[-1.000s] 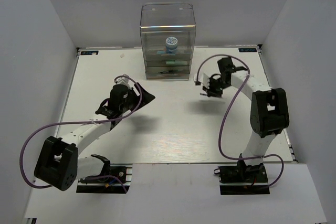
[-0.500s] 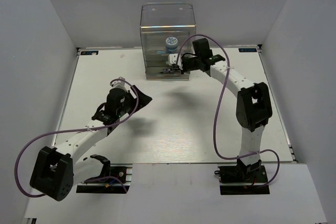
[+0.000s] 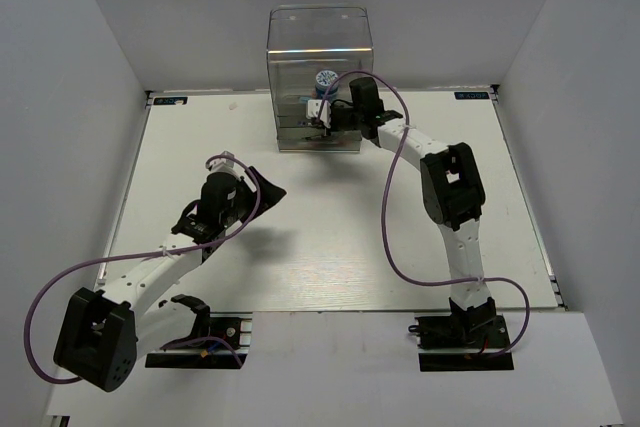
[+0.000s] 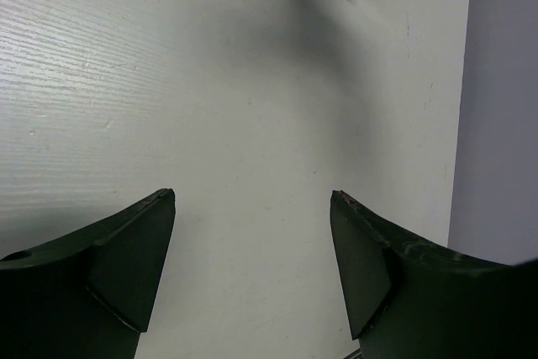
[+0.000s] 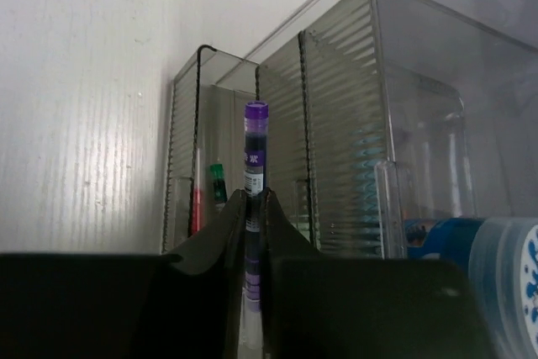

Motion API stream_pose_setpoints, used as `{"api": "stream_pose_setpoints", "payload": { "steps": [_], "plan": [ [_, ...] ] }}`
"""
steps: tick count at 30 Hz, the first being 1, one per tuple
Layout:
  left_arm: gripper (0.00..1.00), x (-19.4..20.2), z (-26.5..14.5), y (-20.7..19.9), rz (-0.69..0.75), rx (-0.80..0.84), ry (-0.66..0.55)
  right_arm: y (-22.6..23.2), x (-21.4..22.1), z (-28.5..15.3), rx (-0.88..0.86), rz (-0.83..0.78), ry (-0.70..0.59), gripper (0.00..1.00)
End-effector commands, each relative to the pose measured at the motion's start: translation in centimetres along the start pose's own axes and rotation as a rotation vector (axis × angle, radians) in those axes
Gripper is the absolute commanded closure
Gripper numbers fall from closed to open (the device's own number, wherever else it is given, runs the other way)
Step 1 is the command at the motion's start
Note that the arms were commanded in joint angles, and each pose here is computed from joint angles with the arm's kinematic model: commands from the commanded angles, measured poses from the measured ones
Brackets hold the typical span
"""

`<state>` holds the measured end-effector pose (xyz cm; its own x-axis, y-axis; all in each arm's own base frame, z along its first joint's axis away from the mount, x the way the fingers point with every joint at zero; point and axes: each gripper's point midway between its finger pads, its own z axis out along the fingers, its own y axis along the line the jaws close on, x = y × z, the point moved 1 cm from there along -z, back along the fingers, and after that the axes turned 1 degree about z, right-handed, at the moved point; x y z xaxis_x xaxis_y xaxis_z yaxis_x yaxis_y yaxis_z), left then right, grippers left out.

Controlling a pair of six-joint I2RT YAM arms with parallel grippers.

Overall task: Sort the stationery into containers
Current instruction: Place the pen in the drawer.

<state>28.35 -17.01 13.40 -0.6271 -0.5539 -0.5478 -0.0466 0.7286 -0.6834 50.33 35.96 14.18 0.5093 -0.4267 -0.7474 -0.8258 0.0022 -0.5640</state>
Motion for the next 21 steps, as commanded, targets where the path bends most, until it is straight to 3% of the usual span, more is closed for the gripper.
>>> {"api": "stream_pose_setpoints", "payload": {
  "steps": [1, 2, 3, 5, 6, 9, 12, 13, 15, 16, 21],
  "plan": [
    [0.16, -0.4, -0.4, 0.1, -0.002, -0.004, -0.024, -2.7, -1.3, -0.4, 0.063, -0.072, -0.012, 0.88],
    [0.16, -0.2, -0.2, 0.3, -0.003, -0.012, -0.017, -2.6, -0.9, -0.6, 0.057, -0.069, -0.005, 0.78],
    [0.16, -0.2, -0.2, 0.3, -0.003, -0.012, -0.017, -1.4, -0.9, -0.7, 0.011, -0.048, -0.002, 0.62],
    [0.16, -0.1, 0.0, 0.5, -0.003, -0.019, -0.011, -0.5, -0.9, -1.0, -0.023, -0.054, 0.001, 0.51],
    [0.16, -0.1, 0.0, 0.5, -0.003, -0.019, -0.011, 0.2, -1.1, -1.0, -0.041, -0.051, -0.011, 0.47],
    [0.16, -0.1, 0.2, 0.5, -0.003, -0.019, -0.011, 0.0, -2.7, -1.9, -0.037, -0.058, -0.041, 0.46],
    [0.16, 0.2, 0.3, 0.6, -0.004, -0.02, 0.002, -0.3, -4.6, -2.5, -0.058, -0.039, -0.091, 0.63],
    [0.16, 0.2, 0.3, 0.6, -0.004, -0.02, 0.002, 0.8, -4.5, -2.6, -0.103, 0.002, -0.085, 0.85],
    [0.16, 0.1, 0.3, 0.5, -0.003, -0.013, -0.004, 0.7, -5.6, -2.7, -0.137, -0.034, -0.128, 1.0],
    [0.16, 0.1, 0.3, 0.5, -0.003, -0.013, -0.004, 3.2, -4.9, -2.9, -0.228, 0.014, -0.11, 1.0],
    [0.16, 0.1, 0.4, 0.5, -0.004, -0.02, 0.002, 6.0, -2.0, -2.0, -0.366, 0.037, -0.021, 1.0]
  ]
}}
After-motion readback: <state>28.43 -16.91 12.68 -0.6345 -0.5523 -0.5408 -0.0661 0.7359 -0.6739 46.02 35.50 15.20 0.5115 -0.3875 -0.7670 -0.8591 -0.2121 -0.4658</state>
